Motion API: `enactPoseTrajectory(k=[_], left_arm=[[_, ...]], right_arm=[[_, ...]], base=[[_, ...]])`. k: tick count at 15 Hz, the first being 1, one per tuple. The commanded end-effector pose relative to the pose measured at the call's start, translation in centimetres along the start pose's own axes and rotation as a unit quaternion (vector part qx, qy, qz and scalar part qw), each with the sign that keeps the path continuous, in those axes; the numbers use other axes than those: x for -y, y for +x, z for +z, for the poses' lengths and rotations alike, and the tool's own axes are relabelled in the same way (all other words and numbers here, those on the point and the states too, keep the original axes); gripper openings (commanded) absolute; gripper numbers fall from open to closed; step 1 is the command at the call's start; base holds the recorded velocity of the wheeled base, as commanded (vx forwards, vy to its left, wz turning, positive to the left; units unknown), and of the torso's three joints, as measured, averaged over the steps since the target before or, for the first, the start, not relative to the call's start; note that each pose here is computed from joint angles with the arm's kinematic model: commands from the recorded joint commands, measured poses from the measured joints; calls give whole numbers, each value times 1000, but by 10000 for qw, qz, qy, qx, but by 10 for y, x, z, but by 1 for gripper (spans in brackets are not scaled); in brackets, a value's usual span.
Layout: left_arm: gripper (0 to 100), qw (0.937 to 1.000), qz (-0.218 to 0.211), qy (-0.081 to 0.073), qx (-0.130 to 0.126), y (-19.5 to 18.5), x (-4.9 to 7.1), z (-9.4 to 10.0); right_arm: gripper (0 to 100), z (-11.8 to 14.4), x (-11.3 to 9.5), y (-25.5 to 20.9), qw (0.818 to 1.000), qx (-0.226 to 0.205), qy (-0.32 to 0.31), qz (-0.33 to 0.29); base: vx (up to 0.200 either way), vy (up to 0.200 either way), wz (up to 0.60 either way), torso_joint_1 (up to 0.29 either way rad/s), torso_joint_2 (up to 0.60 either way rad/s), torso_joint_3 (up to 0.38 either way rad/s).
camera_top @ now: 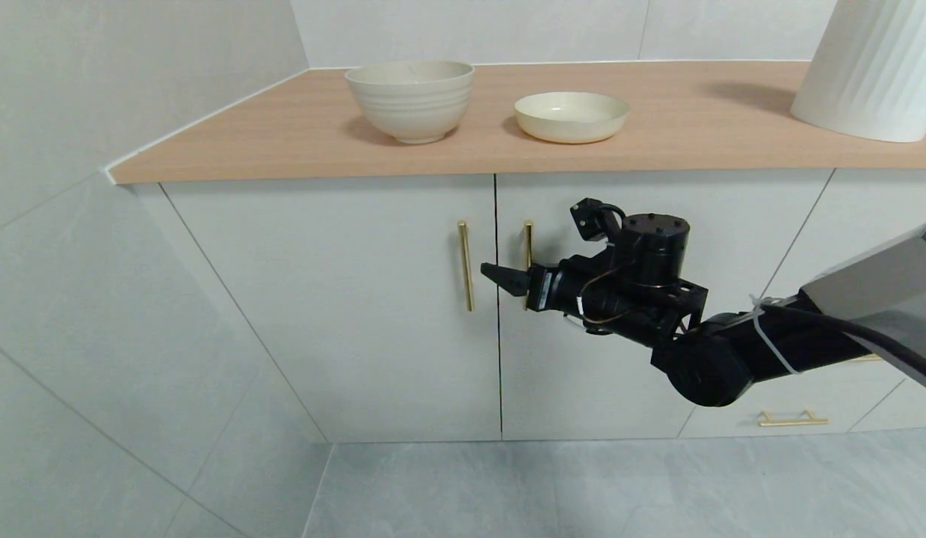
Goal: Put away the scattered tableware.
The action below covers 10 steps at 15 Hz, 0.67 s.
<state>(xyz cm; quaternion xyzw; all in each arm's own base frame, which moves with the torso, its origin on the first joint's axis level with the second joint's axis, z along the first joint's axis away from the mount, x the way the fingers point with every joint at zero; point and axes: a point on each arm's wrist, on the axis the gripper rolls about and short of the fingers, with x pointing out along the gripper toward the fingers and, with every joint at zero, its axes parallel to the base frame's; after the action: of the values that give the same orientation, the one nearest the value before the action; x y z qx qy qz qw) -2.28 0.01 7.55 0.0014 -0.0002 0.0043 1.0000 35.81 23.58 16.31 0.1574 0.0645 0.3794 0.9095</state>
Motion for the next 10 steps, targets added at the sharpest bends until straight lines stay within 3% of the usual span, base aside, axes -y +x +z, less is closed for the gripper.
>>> enactPoseTrajectory(k=[1,10], left_arm=[[100,10000,3,2,-2,0,0,0],[100,10000,3,2,-2,0,0,0]], right_arm=[[100,-7,-6,4,9999,-72,130,79],[100,-2,-29,-22,9954,-407,438,744]], base=[[0,0,0,0,0,0],[0,0,0,0,0,0]])
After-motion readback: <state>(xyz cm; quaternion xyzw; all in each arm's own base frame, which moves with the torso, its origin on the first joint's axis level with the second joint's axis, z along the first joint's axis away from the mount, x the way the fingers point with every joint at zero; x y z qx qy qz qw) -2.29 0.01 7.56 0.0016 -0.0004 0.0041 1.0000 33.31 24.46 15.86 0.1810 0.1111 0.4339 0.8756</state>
